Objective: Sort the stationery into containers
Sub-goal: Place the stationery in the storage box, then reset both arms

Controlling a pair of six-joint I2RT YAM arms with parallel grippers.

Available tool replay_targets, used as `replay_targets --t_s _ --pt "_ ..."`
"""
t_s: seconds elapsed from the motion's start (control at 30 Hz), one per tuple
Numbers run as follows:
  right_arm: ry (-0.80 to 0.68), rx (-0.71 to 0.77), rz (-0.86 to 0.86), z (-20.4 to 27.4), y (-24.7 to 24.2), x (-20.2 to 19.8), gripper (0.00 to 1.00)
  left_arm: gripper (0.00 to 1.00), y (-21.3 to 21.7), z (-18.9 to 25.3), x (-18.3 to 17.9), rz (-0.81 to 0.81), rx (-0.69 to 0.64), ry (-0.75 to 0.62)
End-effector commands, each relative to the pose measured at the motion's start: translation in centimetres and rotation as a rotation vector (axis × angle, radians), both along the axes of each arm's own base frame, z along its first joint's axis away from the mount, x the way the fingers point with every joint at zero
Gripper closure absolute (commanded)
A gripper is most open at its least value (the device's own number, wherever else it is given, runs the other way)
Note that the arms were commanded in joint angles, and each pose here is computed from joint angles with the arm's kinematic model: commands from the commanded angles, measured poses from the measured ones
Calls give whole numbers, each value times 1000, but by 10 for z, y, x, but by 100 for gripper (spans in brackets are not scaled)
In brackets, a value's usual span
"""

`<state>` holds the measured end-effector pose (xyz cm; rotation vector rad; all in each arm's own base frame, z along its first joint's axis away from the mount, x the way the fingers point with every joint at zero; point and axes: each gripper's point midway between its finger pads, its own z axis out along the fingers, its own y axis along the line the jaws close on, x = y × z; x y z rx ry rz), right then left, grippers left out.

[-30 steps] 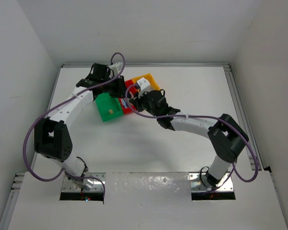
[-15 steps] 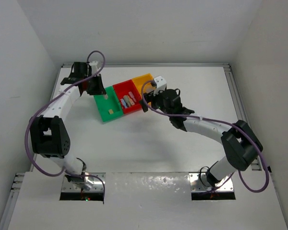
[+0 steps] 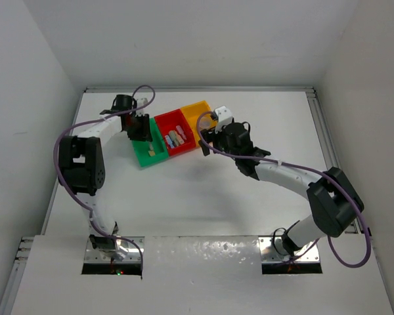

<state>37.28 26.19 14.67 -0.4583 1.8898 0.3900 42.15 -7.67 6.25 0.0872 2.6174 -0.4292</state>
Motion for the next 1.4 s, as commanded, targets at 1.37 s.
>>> replay_targets --t_s 1.37 --pt "318 -188 -1108 -22 -303 -16 1 34 236 89 -42 568 335 -237"
